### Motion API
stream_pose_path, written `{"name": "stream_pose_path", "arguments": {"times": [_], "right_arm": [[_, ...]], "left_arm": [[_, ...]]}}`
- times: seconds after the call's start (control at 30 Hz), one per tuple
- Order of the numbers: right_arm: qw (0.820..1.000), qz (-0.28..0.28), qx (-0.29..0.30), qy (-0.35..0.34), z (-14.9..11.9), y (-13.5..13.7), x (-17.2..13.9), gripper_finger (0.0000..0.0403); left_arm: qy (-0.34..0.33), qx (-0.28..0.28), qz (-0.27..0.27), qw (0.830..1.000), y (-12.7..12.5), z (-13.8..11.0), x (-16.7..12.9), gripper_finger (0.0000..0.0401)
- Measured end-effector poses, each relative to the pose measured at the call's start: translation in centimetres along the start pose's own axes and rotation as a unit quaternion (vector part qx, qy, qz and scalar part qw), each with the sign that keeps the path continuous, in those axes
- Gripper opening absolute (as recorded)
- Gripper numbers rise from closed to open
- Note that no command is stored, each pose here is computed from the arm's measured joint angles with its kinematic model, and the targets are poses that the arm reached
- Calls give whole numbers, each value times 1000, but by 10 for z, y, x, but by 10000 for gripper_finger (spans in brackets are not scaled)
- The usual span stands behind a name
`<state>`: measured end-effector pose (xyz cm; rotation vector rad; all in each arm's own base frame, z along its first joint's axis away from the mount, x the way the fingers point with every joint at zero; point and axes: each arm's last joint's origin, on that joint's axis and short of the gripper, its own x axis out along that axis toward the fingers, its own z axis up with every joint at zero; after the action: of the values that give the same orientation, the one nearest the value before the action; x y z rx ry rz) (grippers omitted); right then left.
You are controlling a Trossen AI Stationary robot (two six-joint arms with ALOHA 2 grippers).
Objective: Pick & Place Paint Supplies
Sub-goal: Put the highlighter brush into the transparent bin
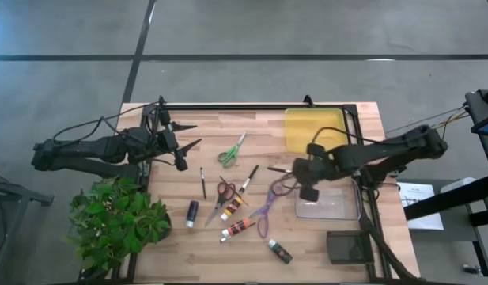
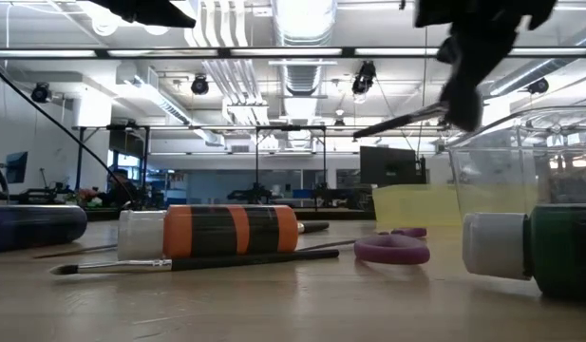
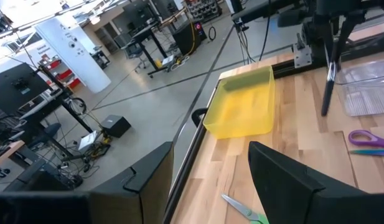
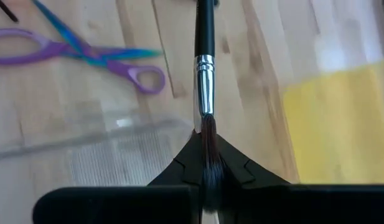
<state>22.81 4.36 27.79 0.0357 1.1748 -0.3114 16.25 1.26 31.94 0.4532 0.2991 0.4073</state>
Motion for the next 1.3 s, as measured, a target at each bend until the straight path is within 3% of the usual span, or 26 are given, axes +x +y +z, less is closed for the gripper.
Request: {"name": "stream_pose_path", "arguments": {"times": [0.27, 0.57, 1.03, 1.3], "right_arm": [[998, 29, 50, -18, -48, 8, -36, 8], [994, 34, 87, 58, -99, 15, -18, 8], [987, 39, 115, 104, -120, 12, 3, 13], [981, 5, 150, 121, -124, 8, 3, 94]], "left_arm": [[0, 0, 0, 1000, 0, 0, 0, 214], [0, -1, 0, 1000, 0, 0, 0, 214], [3, 0, -1, 1000, 0, -1, 0, 213], [4, 1, -2, 1000, 0, -1, 0, 213]]}}
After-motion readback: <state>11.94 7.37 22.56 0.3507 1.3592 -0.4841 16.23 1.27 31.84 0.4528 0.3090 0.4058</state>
